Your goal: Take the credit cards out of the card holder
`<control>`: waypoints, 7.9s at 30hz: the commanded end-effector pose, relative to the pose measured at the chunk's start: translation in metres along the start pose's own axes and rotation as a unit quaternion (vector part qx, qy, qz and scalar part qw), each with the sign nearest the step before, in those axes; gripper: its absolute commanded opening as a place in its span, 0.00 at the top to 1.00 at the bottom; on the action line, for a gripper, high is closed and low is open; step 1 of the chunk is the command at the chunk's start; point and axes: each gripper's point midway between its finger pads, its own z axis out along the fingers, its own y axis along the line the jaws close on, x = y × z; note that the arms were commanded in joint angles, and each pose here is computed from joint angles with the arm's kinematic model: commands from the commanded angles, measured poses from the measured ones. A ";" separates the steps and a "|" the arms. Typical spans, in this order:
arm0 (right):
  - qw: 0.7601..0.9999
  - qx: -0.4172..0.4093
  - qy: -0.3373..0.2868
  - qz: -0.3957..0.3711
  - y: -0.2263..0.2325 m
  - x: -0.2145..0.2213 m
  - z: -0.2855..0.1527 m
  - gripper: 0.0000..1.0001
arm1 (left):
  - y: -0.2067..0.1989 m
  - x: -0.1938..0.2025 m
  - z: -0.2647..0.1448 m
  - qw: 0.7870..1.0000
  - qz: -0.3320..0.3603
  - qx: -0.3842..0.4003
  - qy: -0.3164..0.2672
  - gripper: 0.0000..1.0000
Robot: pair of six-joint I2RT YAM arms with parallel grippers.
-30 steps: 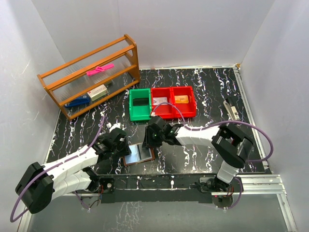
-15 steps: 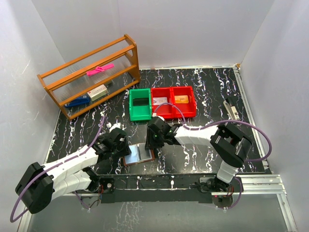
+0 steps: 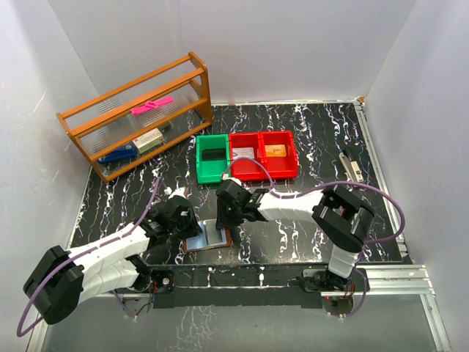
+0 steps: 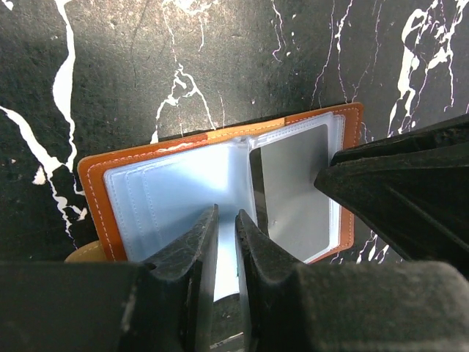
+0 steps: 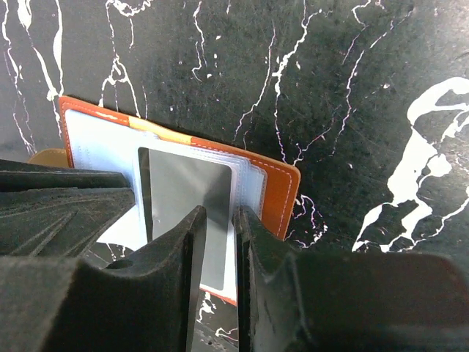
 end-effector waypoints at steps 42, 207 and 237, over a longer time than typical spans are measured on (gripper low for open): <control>0.996 -0.033 0.025 0.080 -0.016 0.032 0.020 0.78 | 0.014 0.024 -0.005 0.985 -0.162 0.050 -0.023 0.73; 0.996 -0.015 -0.078 0.044 -0.038 -0.054 -0.052 1.00 | 0.011 -0.034 -0.018 1.000 0.006 -0.028 -0.011 0.41; 0.989 -0.124 -0.074 0.037 0.035 -0.083 -0.045 0.62 | -0.015 -0.031 -0.012 0.999 -0.011 0.049 -0.008 0.70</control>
